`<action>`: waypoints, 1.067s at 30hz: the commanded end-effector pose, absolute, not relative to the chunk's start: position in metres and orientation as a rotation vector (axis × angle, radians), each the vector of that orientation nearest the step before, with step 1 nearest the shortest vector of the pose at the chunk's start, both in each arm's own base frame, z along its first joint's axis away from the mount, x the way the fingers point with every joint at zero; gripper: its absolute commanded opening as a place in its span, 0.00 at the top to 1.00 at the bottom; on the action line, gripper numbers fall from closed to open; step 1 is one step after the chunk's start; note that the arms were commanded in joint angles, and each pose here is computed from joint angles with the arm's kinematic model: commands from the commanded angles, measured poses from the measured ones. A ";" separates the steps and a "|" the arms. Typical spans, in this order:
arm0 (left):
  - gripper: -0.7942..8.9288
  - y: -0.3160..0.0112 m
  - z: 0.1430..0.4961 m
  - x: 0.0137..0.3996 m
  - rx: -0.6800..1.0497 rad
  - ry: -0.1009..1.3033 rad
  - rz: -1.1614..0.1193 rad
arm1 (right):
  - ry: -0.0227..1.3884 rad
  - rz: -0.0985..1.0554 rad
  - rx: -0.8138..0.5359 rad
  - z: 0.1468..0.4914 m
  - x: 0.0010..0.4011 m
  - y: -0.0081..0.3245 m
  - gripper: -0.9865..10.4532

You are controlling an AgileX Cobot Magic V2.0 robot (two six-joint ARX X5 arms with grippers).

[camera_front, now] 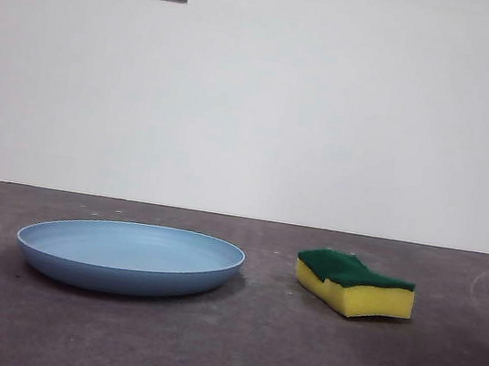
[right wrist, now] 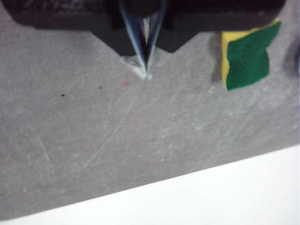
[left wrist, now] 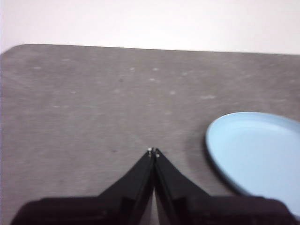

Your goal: Pick up the plate,pick up the cloth,clean the plate with the cloth

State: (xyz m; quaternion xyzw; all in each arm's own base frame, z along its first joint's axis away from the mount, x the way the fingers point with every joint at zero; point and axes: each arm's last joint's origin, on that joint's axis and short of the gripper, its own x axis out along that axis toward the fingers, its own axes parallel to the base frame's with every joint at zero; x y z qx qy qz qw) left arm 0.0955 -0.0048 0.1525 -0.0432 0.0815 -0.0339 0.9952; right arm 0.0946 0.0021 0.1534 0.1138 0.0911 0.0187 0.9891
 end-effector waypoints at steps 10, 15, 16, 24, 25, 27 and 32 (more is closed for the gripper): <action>0.93 -0.007 0.198 0.091 -0.296 0.118 -0.164 | 0.259 0.110 0.477 0.188 0.100 0.005 0.92; 0.93 -0.008 0.225 0.096 -0.292 0.133 -0.165 | 0.328 0.185 0.479 0.218 0.114 0.008 0.92; 0.93 -0.008 0.230 0.099 -0.293 0.159 -0.173 | 0.343 0.213 0.468 0.226 0.118 0.009 0.92; 0.93 -0.014 0.260 0.134 -0.274 0.402 -0.310 | 0.484 0.373 0.377 0.274 0.153 0.014 0.92; 0.93 -0.015 0.263 0.141 -0.260 0.443 -0.330 | 0.511 0.389 0.350 0.281 0.158 0.014 0.92; 0.92 -0.016 0.268 0.150 -0.245 0.504 -0.354 | 0.550 0.396 0.305 0.289 0.163 0.014 0.92; 0.91 -0.019 0.275 0.173 -0.245 0.618 -0.411 | 0.630 0.412 0.229 0.303 0.176 0.014 0.91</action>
